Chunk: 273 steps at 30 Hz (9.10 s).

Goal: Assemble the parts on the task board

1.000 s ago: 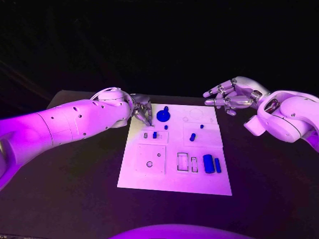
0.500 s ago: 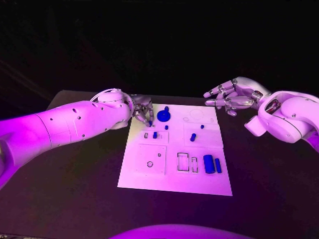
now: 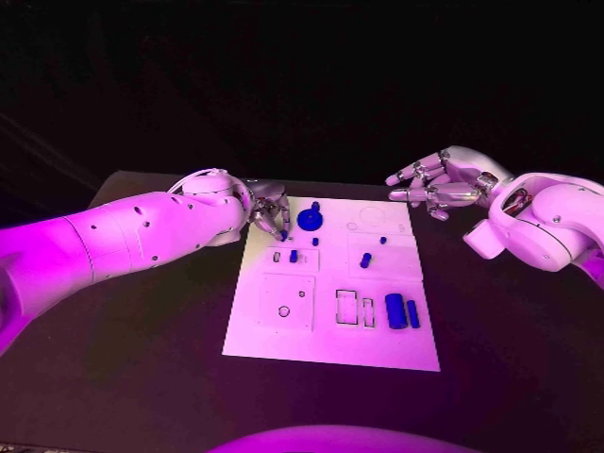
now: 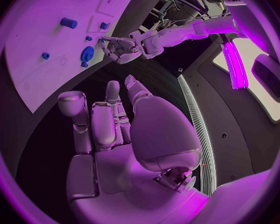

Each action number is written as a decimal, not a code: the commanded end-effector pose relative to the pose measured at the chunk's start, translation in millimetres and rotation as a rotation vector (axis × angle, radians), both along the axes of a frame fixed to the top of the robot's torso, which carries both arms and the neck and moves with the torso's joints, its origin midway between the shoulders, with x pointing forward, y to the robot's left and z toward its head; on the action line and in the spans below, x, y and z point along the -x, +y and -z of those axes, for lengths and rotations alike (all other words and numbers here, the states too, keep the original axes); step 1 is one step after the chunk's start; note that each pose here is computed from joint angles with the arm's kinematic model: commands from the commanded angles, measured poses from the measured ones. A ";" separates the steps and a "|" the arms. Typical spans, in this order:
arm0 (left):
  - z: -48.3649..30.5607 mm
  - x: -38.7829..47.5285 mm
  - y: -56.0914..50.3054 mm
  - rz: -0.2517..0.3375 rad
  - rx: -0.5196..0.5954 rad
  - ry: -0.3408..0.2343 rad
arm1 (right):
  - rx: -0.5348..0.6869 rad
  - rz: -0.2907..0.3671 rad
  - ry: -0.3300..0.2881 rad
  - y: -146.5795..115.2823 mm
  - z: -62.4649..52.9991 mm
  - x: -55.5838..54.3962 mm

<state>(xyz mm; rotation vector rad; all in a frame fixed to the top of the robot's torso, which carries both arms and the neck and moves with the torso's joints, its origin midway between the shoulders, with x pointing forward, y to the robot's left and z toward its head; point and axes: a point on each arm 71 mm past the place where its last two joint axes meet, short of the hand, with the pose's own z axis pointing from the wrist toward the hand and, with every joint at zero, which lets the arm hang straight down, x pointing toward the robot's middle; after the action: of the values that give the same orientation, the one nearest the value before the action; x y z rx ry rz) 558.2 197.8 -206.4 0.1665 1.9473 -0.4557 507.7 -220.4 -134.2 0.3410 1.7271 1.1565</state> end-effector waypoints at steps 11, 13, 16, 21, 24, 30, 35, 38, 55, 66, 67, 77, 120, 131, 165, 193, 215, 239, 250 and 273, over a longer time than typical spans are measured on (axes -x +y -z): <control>0.1 5.2 4.0 0.048 0.052 -0.069 | 0.006 -0.015 0.002 0.2 0.8 0.8; -0.2 5.6 4.6 0.051 0.056 -0.076 | 0.006 -0.015 0.002 0.2 0.9 0.8; -0.9 6.4 5.3 0.056 0.063 -0.088 | 0.006 -0.014 0.002 0.1 1.0 0.7; -1.2 7.7 7.2 0.061 0.069 -0.096 | 0.006 -0.014 0.002 0.0 1.2 0.7; -1.1 8.5 8.7 0.061 0.070 -0.098 | 0.007 -0.014 0.002 0.0 1.3 0.7; -0.1 9.7 11.8 0.059 0.066 -0.090 | 0.007 -0.013 0.003 -0.3 1.5 0.7; 2.3 10.2 12.5 0.056 0.049 -0.064 | 0.008 -0.014 0.004 -0.2 1.7 0.9; 3.4 10.2 12.8 0.052 0.040 -0.053 | 0.008 -0.015 0.004 -0.1 1.8 0.9; 5.8 8.5 16.4 0.026 0.020 -0.028 | 0.008 -0.013 0.003 -0.9 1.6 1.6; 5.7 8.5 15.7 0.024 0.027 -0.027 | 0.007 -0.012 0.002 -0.9 1.5 1.7; 5.8 8.5 15.7 0.024 0.027 -0.026 | 0.008 -0.012 0.002 -0.9 1.5 1.6; 6.1 8.9 15.7 0.025 0.026 -0.021 | 0.008 -0.013 0.003 -1.0 1.6 1.7; 6.8 11.6 16.8 0.037 0.034 0.002 | 0.007 -0.010 0.001 -1.3 1.5 1.1; 7.6 11.6 17.7 0.036 0.033 0.012 | 0.007 -0.010 0.000 -1.5 1.6 0.8; 7.0 14.0 20.7 0.041 0.041 0.005 | 0.006 -0.008 -0.003 -1.9 1.7 0.7; 7.4 15.9 24.6 0.035 0.037 0.010 | 0.006 -0.006 -0.004 -2.6 1.9 0.8; 7.5 20.3 26.0 0.043 0.033 0.027 | 0.006 -0.005 -0.003 -2.9 2.0 0.8; 8.3 21.9 26.1 0.041 0.029 0.047 | 0.006 -0.006 -0.004 -2.2 2.1 0.8; 9.6 21.4 23.6 0.043 0.026 0.061 | 0.006 -0.006 -0.003 -2.3 2.2 0.9; 6.5 25.1 26.2 0.034 0.057 0.056 | 0.006 -0.007 -0.004 -2.1 2.4 0.9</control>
<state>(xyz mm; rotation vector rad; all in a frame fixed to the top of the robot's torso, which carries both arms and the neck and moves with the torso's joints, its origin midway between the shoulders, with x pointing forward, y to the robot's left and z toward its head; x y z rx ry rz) 535.7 226.1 -209.9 0.1532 1.9604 -0.5278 507.5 -223.8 -136.3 0.3449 1.7279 1.1498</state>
